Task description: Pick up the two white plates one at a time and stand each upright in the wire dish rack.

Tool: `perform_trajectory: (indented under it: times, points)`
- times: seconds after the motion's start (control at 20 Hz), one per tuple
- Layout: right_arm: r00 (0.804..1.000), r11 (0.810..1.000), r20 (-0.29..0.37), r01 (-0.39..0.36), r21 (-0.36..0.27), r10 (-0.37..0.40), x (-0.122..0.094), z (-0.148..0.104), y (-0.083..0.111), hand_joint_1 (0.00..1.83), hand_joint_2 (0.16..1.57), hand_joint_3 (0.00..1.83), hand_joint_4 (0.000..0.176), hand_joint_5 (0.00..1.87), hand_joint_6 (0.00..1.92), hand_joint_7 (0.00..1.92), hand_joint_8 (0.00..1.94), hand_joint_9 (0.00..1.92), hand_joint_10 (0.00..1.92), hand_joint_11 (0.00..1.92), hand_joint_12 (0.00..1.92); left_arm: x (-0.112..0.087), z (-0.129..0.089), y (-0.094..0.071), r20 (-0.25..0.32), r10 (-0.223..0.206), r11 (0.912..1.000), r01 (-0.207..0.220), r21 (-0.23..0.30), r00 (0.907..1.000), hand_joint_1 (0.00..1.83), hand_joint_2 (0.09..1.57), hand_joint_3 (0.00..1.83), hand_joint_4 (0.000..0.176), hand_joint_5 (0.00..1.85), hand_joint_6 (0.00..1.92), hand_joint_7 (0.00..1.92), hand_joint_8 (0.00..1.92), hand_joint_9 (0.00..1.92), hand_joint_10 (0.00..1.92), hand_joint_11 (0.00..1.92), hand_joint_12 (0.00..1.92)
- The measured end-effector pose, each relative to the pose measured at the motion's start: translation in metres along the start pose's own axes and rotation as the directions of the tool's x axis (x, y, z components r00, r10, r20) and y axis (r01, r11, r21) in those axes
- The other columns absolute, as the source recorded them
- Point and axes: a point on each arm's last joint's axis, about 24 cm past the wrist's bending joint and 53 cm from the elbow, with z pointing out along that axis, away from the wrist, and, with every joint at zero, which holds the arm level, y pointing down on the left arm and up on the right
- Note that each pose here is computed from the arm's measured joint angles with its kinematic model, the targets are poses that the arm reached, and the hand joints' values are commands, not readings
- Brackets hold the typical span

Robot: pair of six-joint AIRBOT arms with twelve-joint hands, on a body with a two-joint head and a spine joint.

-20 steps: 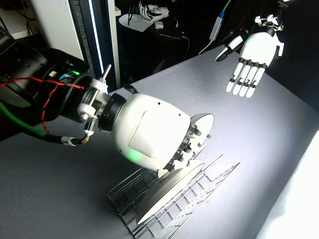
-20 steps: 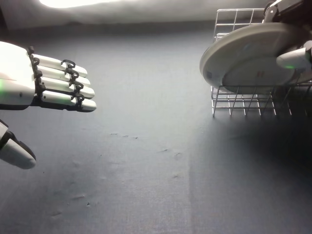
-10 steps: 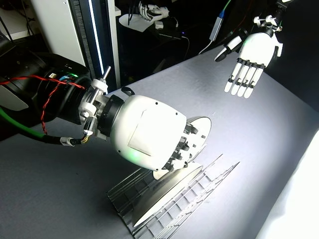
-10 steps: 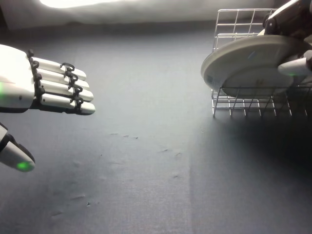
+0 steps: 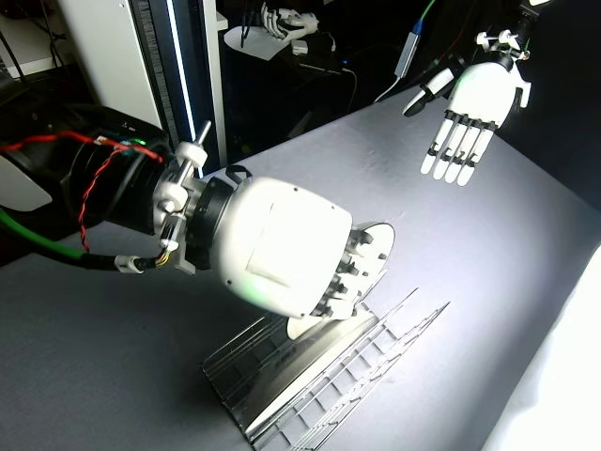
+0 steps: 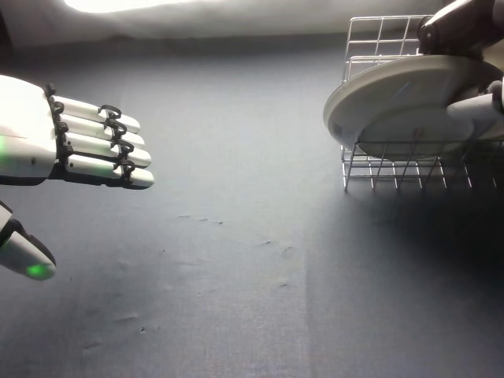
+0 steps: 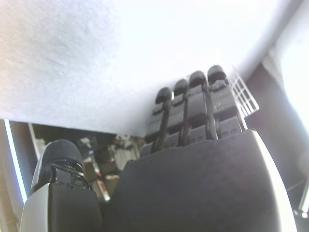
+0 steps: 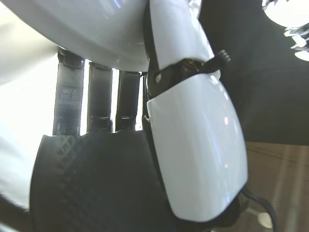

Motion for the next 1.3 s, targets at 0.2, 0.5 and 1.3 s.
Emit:
perform_trajectory:
  times: [0.2, 0.5, 1.3]
  points:
    - [1.0, 1.0, -0.012, 0.028, -0.004, -0.028, 0.003, 0.0, 0.001, 1.3, 1.13, 0.0, 0.0, 0.73, 0.6, 0.89, 0.27, 0.89, 0.15, 0.53, 1.09, 0.0, 0.0, 0.0, -0.001, 0.0, 1.0, 0.0, 0.0, 1.0, 0.0, 1.06, 0.0, 0.0, 0.0, 0.0, 0.0, 0.0, 0.0, 0.0, 0.0, 0.0]
    - [1.0, 0.999, -0.006, 0.029, -0.026, -0.029, 0.002, 0.0, 0.006, 1.32, 1.09, 0.0, 0.0, 0.84, 0.05, 0.93, 0.01, 0.88, 0.04, 0.49, 1.05, 0.0, 0.0, 0.0, -0.001, 0.0, 1.0, 0.0, 0.0, 1.0, 0.0, 1.06, 0.0, 0.0, 0.0, 0.0, 0.0, 0.0, 0.0, 0.0, 0.0, 0.0]
    - [0.865, 0.822, -0.093, 0.428, -0.376, -0.492, 0.066, -0.012, 0.084, 1.23, 1.05, 0.0, 0.0, 0.59, 0.01, 0.6, 0.01, 0.59, 0.0, 0.16, 1.16, -0.001, 0.006, -0.017, 0.0, 0.03, 0.9985, -0.03, 0.046, 0.9995, 0.0, 1.06, 0.0, 0.0, 0.0, 0.0, 0.0, 0.0, 0.0, 0.0, 0.0, 0.0]
